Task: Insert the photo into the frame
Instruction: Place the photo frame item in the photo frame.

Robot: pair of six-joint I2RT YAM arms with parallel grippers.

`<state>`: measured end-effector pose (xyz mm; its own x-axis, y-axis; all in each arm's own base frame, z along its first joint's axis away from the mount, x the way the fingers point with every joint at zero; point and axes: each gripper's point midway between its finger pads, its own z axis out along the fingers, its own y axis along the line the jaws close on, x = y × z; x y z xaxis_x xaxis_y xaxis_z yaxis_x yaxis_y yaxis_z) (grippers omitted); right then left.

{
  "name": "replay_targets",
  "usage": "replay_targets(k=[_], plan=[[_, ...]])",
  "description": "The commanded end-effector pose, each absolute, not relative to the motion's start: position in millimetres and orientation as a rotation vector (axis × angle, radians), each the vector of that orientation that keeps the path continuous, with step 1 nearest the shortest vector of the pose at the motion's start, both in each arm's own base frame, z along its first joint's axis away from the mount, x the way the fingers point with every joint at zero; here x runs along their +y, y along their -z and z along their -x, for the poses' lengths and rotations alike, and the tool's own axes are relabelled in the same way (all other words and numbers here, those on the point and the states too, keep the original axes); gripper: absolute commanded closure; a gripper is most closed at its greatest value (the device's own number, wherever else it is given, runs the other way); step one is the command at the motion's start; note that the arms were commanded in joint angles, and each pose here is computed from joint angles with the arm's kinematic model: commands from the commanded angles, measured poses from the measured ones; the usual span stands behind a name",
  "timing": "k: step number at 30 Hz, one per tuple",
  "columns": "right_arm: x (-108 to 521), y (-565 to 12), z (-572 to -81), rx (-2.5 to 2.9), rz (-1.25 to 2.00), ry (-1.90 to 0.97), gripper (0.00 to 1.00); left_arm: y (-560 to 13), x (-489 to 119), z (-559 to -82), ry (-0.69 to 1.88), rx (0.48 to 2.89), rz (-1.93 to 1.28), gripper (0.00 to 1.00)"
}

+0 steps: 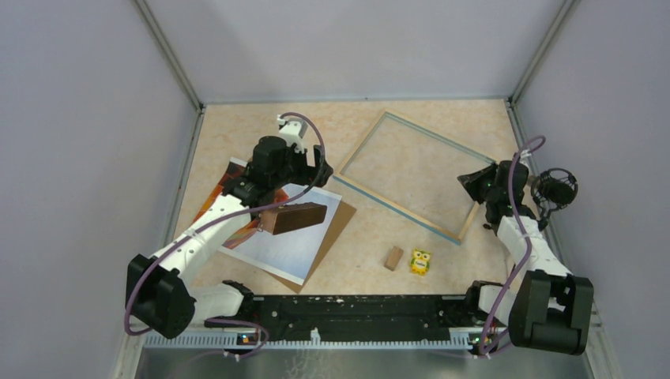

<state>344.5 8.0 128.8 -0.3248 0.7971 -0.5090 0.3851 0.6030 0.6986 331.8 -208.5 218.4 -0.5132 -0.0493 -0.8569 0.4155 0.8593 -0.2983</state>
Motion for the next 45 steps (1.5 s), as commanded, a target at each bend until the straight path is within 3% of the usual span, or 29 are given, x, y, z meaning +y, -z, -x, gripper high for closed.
replay_targets(k=[1, 23, 45], plan=[[1.2, -141.4, -346.0, 1.889, -0.906, -0.565, 1.0, -224.2, -213.3, -335.4, 0.613, 2.005, -0.27, 0.02], [5.5, -131.8, -349.0, 1.895, -0.892, -0.603, 1.0, -223.6, -214.0, -335.5, 0.617, 2.006, -0.271, 0.02], [19.6, -149.6, -356.2, 1.804, -0.678, -0.684, 1.0, -221.4, -216.1, -335.5, 0.628, 2.012, -0.275, 0.02]])
